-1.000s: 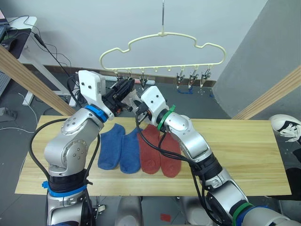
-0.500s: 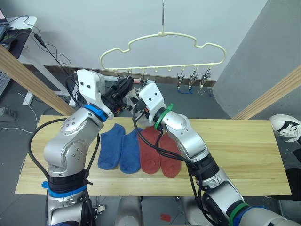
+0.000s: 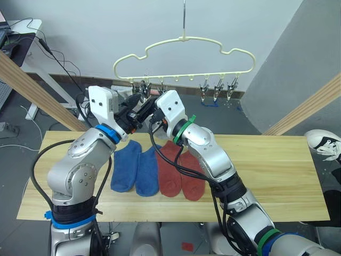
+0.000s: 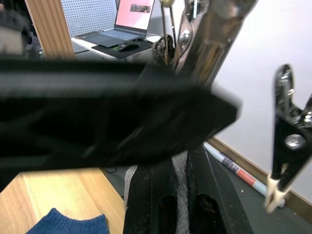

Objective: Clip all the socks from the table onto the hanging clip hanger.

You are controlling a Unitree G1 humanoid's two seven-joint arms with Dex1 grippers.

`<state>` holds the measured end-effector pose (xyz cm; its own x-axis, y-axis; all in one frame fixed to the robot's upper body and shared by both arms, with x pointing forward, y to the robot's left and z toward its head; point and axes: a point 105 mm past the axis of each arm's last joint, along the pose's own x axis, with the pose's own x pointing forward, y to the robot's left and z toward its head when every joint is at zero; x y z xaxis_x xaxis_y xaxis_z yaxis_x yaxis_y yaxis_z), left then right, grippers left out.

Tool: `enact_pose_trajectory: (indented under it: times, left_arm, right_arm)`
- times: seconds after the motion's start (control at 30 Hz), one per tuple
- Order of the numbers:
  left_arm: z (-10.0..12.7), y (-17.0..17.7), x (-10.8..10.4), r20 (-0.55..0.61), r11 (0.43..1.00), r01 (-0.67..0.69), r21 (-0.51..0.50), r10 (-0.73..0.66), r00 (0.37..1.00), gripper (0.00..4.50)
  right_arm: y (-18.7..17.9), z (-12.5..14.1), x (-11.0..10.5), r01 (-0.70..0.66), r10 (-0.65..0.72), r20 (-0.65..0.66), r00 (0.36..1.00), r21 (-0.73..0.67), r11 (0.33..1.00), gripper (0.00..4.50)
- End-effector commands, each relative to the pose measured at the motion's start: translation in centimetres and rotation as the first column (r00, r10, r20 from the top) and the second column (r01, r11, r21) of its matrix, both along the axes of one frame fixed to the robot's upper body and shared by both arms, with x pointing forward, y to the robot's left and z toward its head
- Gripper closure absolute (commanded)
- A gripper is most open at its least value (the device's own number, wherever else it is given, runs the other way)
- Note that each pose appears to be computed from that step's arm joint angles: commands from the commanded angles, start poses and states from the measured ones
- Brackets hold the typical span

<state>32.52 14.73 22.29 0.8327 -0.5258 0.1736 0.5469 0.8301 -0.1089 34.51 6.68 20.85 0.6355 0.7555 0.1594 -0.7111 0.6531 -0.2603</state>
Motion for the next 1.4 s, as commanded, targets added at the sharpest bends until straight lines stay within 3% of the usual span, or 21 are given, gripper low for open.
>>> enact_pose_trajectory:
  times: [0.03,0.4,0.53,0.63,1.0,1.17,1.4]
  left_arm:
    - [0.9,-0.2,-1.0,0.049,1.000,0.025,0.014,-0.026,0.998,1.56]
    - [0.4,0.1,-1.3,0.055,0.999,0.012,0.046,-0.014,0.998,1.56]
    - [0.4,0.0,-1.5,0.071,0.998,0.011,0.065,-0.015,0.997,1.52]
    - [0.4,0.2,-1.6,0.089,0.997,-0.006,0.082,-0.002,0.996,1.52]
    - [0.5,0.2,-2.0,0.219,0.986,-0.085,0.141,0.052,0.974,1.52]
    - [0.2,-1.1,-2.4,0.298,0.981,-0.105,0.160,0.054,0.953,1.52]
    - [-0.6,-3.3,-2.3,0.362,0.979,-0.137,0.152,0.074,0.929,1.52]
  right_arm:
    - [0.7,1.8,-1.0,-0.045,0.043,0.048,0.998,0.055,0.997,4.50]
    - [0.7,1.0,-1.1,-0.058,0.057,0.012,0.998,0.049,0.997,4.50]
    - [0.6,0.5,-1.2,-0.062,0.063,-0.003,0.998,0.036,0.997,3.40]
    - [0.4,0.2,-1.2,-0.063,0.063,-0.007,0.998,0.014,0.998,2.32]
    - [-4.3,-1.2,-2.3,-0.038,0.040,0.016,0.999,-0.109,0.993,2.32]
    - [-9.1,1.2,-4.6,-0.076,0.088,0.111,0.990,-0.111,0.991,2.32]
    - [-12.1,3.9,-6.3,-0.115,0.127,0.124,0.984,-0.095,0.989,2.32]
